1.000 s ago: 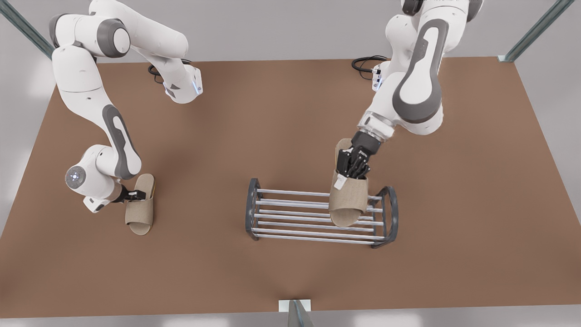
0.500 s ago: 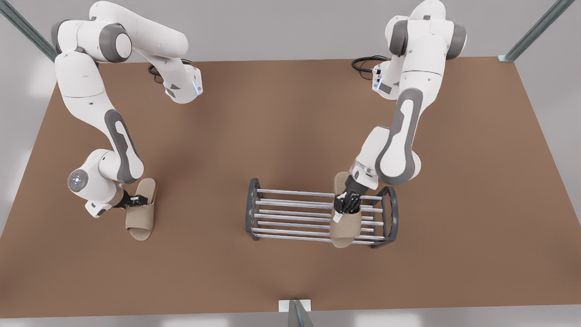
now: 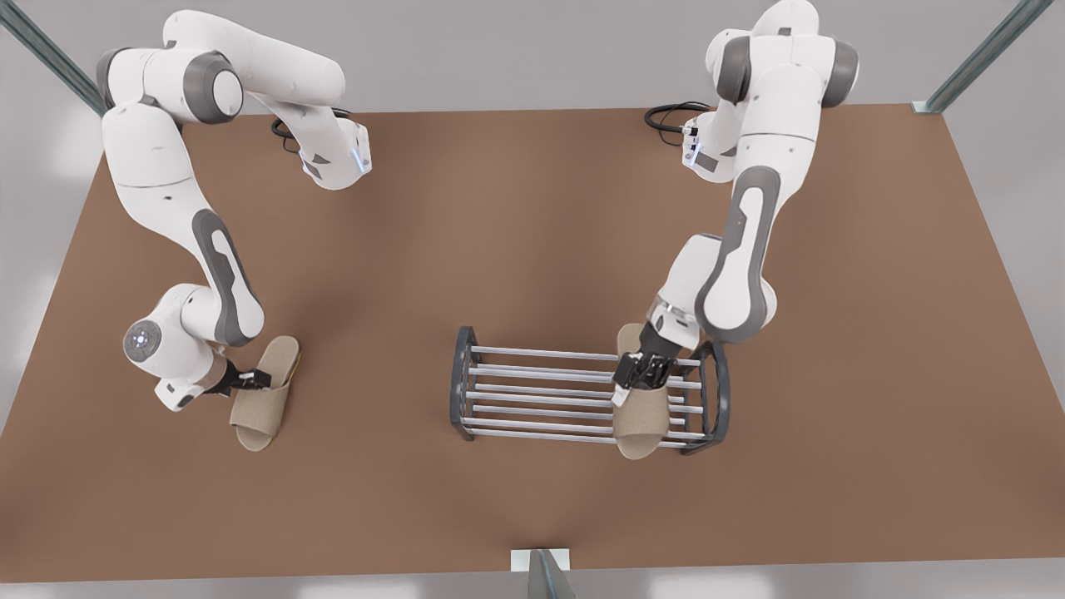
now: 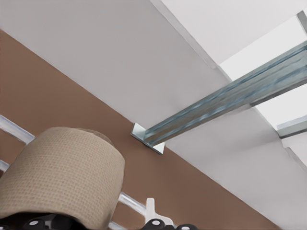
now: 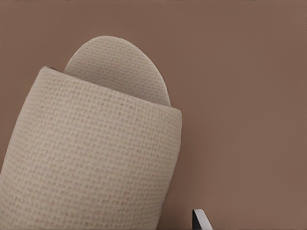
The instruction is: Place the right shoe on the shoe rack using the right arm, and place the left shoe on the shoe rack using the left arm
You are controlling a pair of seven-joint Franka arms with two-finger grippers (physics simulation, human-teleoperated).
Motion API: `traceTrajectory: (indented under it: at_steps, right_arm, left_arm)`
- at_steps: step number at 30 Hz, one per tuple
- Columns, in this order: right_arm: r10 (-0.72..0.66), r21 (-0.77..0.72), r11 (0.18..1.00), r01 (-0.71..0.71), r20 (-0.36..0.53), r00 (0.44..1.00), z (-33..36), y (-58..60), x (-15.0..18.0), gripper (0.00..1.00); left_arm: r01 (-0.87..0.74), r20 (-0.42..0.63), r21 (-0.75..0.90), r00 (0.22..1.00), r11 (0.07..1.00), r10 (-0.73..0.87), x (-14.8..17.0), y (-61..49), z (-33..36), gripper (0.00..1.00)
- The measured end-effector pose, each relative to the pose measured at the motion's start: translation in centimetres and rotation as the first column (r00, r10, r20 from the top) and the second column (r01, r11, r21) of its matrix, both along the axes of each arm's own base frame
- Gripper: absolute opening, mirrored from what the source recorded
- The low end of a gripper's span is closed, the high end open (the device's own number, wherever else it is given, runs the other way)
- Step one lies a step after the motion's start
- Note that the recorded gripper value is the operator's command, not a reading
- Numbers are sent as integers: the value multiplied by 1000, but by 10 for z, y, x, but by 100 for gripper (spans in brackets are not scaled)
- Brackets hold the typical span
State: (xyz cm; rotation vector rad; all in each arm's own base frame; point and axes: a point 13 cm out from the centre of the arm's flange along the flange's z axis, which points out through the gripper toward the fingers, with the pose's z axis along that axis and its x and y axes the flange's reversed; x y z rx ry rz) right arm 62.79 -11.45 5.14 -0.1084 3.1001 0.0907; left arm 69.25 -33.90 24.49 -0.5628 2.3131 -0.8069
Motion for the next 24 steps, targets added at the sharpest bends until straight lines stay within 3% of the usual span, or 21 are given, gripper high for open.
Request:
traceTrajectory:
  at_steps: [2,3,10,13,17,24]
  right_arm:
    - [0,1,1000,0,1,1000,0,0,1,58]
    - [0,1,1000,0,2,1000,-1,0,1,50]
    - [5,5,1000,-5,5,1000,0,0,2,27]
    - [10,4,1000,-10,13,1000,4,0,7,21]
    - [24,8,1000,-24,23,999,12,4,15,21]
    - [82,46,995,-84,35,996,75,36,56,21]
  left_arm:
    - [0,-1,1,1000,1000,0,-3,2,2,100]
    - [-1,-2,1,1000,1000,1,-5,3,5,100]
    - [3,-2,-2,1000,1000,-3,-12,1,12,100]
    - [-2,1,-9,1000,1000,2,-19,6,25,100]
    - [5,-1,-5,1000,1000,-5,-33,7,33,100]
    - [16,28,-21,999,1000,-15,-58,12,79,100]
